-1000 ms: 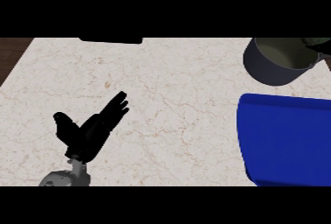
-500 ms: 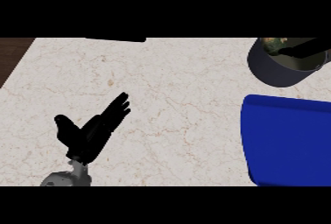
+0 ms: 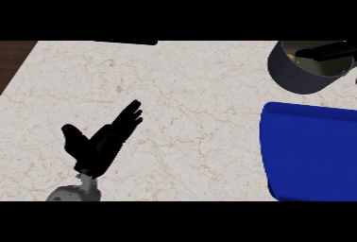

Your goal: Pick the squash from the tray and place it in the pot

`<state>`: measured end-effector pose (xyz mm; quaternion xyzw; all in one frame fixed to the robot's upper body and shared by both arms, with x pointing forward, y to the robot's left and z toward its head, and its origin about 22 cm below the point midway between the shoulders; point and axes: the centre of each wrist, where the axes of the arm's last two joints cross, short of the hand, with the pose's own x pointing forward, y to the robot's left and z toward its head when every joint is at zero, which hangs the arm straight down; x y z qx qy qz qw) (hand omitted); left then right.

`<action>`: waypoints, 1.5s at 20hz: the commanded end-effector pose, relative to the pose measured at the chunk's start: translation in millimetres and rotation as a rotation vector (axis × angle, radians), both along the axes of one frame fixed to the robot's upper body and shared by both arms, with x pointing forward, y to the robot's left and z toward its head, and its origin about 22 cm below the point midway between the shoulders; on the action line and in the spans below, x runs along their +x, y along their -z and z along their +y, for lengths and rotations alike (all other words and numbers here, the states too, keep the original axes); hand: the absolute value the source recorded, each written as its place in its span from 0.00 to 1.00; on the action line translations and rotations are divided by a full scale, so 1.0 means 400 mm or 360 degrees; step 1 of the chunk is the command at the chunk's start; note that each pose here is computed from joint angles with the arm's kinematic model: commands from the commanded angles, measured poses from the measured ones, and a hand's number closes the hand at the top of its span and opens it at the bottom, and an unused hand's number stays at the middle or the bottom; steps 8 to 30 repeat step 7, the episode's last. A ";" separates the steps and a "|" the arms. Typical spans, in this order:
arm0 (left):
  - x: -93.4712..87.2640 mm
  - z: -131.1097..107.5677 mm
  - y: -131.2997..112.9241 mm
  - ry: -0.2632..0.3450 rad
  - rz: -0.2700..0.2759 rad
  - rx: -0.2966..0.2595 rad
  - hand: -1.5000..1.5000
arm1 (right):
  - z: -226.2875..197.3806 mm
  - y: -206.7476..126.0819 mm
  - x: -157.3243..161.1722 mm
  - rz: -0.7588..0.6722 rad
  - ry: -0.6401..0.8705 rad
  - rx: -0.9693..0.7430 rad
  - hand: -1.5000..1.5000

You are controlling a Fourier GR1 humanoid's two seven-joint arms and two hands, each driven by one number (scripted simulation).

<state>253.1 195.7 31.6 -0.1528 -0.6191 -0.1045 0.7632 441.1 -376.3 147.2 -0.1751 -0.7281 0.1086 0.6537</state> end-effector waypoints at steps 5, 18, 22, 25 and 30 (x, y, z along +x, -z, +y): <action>0.010 0.012 0.012 -0.0026 0.0014 0.0001 0.50 | -0.062 -0.004 -0.028 -0.0153 0.0279 0.0001 0.00; 0.008 0.012 0.002 -0.0033 0.0003 -0.0018 0.50 | -0.115 0.008 -0.058 -0.0117 0.0313 0.0046 0.00; 0.008 0.012 0.002 -0.0033 0.0003 -0.0018 0.50 | -0.115 0.008 -0.058 -0.0117 0.0313 0.0046 0.00; 0.008 0.012 0.002 -0.0033 0.0003 -0.0018 0.50 | -0.115 0.008 -0.058 -0.0117 0.0313 0.0046 0.00; 0.008 0.012 0.002 -0.0033 0.0003 -0.0018 0.50 | -0.115 0.008 -0.058 -0.0117 0.0313 0.0046 0.00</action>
